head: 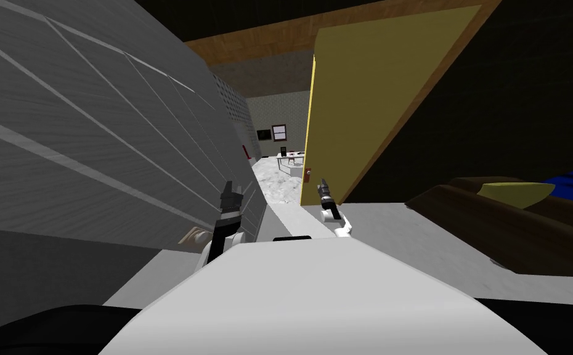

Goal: Pull the door open

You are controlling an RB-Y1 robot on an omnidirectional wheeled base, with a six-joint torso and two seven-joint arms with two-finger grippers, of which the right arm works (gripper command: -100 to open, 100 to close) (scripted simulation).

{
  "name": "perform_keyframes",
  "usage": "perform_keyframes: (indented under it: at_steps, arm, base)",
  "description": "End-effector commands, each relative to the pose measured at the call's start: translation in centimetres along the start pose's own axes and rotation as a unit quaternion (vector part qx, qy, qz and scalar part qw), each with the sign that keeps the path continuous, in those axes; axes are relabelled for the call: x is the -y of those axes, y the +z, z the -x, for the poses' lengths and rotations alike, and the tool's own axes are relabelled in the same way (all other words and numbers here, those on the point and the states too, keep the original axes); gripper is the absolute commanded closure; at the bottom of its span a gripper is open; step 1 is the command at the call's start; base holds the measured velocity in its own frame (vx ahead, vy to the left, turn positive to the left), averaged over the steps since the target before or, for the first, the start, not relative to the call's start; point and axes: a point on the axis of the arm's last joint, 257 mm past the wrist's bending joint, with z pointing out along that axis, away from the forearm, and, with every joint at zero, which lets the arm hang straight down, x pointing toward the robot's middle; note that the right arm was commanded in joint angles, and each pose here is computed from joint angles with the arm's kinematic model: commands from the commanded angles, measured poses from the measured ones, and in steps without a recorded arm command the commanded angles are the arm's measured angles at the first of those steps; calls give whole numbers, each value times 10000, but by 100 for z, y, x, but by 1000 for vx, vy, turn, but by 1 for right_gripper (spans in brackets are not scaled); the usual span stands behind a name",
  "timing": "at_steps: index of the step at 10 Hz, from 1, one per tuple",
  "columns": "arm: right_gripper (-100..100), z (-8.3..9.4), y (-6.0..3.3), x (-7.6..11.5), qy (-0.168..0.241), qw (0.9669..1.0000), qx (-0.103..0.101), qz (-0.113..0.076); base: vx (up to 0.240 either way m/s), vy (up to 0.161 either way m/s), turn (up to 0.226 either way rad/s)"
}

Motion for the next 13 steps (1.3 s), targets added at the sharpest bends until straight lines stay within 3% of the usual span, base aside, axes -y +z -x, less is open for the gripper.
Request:
perform_keyframes:
  at_steps: [1,8,13]
  arm:
    - [-100,0,17,141,2,9999,5,-164]
    - [-100,-75,89,639,47,9971,9,-754]
    - [-100,-159,110,975,92,9931,-3,-1172]
  base:
    - [101,-29,20]
    - [97,-26,15]
    - [131,-33,16]
